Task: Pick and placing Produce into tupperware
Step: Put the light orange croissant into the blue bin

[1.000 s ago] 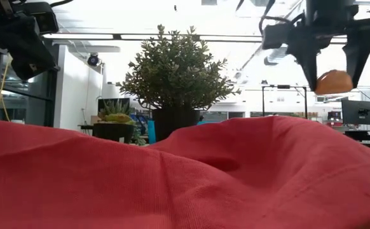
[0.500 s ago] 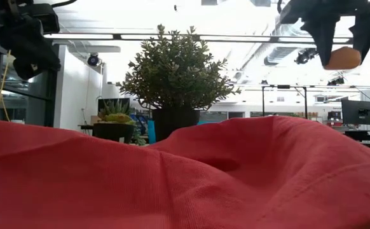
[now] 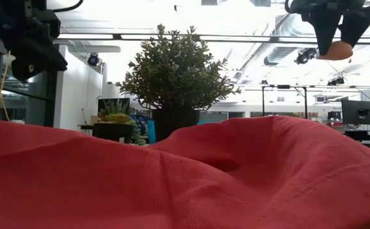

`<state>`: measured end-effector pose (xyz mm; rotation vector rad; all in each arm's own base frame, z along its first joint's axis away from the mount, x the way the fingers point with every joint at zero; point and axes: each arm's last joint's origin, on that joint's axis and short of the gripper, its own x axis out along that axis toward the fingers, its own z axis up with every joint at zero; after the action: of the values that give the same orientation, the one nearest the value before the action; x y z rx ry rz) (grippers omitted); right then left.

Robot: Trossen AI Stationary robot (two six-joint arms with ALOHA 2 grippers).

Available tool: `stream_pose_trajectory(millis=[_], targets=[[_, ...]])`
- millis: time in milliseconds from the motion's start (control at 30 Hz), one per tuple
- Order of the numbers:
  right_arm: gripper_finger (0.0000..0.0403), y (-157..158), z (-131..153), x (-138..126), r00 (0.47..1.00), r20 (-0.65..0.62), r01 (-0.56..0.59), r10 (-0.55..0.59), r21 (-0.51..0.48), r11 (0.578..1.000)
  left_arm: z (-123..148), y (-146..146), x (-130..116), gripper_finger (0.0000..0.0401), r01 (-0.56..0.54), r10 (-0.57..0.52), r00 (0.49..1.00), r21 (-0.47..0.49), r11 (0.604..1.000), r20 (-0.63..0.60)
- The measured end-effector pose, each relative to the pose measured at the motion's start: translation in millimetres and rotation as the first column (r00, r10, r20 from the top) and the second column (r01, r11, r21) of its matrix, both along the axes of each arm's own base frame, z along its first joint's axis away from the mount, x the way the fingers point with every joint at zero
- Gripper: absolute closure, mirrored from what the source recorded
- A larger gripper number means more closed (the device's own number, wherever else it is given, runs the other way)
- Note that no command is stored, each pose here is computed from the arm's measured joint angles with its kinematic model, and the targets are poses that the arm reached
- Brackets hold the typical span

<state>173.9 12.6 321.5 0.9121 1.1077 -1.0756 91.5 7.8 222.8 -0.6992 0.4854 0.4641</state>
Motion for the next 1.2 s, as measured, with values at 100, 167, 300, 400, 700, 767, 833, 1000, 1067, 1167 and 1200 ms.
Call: stream_pose_trajectory(millis=[100, 167, 300, 400, 700, 767, 833, 1000, 1067, 1167, 1200], targets=[[0.0210, -11, 6, -9, 0.998, 0.012, -0.066, 0.066, -0.014, 0.998, 0, 0, 0, 0.0361, -0.029, 0.029, 1.000, -0.040, 0.999, 0.011], [0.0210, -19, 9, -14, 0.995, 0.017, -0.103, 0.103, -0.024, 0.994, 0, 0, 0, 0.0361, -0.043, 0.044, 0.999, -0.061, 0.997, 0.017], [0.0210, -32, 14, -23, 0.982, 0.010, -0.189, 0.189, -0.045, 0.981, 0, 0, 0, 0.0361, -0.070, 0.073, 0.997, -0.103, 0.992, 0.026], [0.0210, -42, 16, -28, 0.969, -0.004, -0.246, 0.246, -0.043, 0.968, 0, 0, 0, 0.0361, -0.088, 0.094, 0.995, -0.146, 0.985, 0.034], [0.0210, -76, 16, -35, 0.937, -0.034, -0.348, 0.347, -0.064, 0.935, 6, -1, 4, 0.0361, -0.096, 0.127, 0.985, -0.243, 0.965, 0.114], [0.0210, -85, 17, -36, 0.936, -0.019, -0.351, 0.351, -0.080, 0.933, 8, -1, 5, 0.0361, -0.090, 0.126, 0.982, -0.240, 0.967, 0.140], [0.0210, -93, 18, -37, 0.936, 0.000, -0.351, 0.353, -0.097, 0.931, 10, -1, 6, 0.0361, -0.088, 0.127, 0.979, -0.229, 0.969, 0.161], [0.0210, -115, 17, -42, 0.933, 0.037, -0.353, 0.359, -0.102, 0.930, 10, 0, 6, 0.0361, -0.110, 0.147, 0.974, -0.211, 0.971, 0.169], [0.0210, -124, 14, -43, 0.927, 0.026, -0.370, 0.373, -0.084, 0.925, 10, 0, 6, 0.0361, -0.120, 0.156, 0.973, -0.206, 0.971, 0.170], [0.0210, -140, 6, -41, 0.921, 0.011, -0.390, 0.391, -0.036, 0.920, 10, 1, 6, 0.0361, -0.129, 0.164, 0.971, -0.201, 0.971, 0.171], [0.0210, -146, 3, -40, 0.919, 0.008, -0.395, 0.395, -0.024, 0.919, 10, 1, 6, 0.0361, -0.130, 0.165, 0.971, -0.201, 0.971, 0.171]])
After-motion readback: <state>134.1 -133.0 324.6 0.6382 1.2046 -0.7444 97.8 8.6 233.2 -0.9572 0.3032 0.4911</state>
